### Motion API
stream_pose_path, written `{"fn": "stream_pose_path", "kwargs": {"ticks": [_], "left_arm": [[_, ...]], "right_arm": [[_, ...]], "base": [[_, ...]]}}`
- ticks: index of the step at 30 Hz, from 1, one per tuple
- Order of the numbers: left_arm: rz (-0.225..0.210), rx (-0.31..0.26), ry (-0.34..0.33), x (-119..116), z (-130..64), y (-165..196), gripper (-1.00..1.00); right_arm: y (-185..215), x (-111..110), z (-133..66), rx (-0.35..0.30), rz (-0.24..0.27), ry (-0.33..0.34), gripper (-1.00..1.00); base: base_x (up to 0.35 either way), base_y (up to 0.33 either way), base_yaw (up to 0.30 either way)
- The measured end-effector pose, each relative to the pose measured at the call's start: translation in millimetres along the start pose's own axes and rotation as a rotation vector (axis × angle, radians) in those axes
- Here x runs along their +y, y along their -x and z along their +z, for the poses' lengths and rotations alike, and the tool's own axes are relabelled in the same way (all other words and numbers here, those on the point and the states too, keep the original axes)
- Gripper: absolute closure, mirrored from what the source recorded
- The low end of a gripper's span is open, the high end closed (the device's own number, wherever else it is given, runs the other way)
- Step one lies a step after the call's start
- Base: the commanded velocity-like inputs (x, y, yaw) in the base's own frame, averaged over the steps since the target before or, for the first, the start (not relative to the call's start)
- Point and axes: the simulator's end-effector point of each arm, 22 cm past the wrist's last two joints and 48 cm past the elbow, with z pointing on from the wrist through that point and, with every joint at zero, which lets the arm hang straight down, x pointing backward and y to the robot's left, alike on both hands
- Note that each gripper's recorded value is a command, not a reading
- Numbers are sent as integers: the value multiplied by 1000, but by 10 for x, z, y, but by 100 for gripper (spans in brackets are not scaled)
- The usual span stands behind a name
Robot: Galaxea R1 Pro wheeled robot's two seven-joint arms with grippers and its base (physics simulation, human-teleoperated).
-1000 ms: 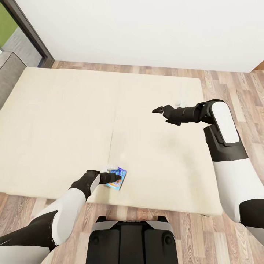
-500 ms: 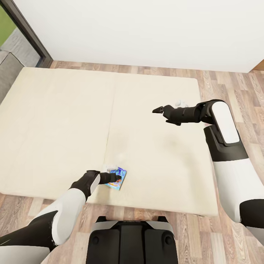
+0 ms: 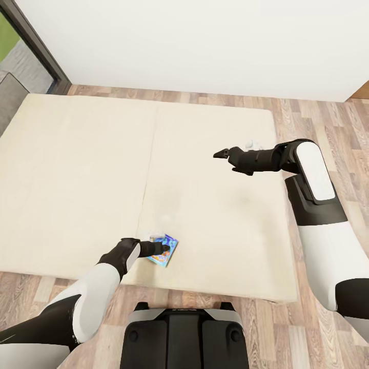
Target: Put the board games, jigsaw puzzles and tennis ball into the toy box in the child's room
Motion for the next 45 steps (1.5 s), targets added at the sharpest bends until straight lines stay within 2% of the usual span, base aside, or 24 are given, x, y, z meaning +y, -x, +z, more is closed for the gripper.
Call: {"fn": "stream_pose_path", "kwargs": {"ticks": [22,45], "left_arm": [[1,0,0,0,0,0,-100],[0,0,0,-1,0,1,-100]], "right_arm": [[7,-10,-7,-1,2,0,-100],[7,-3,-4,-1,3,2,-100]], "base": [[0,-182,0],[-9,-10,0]]}}
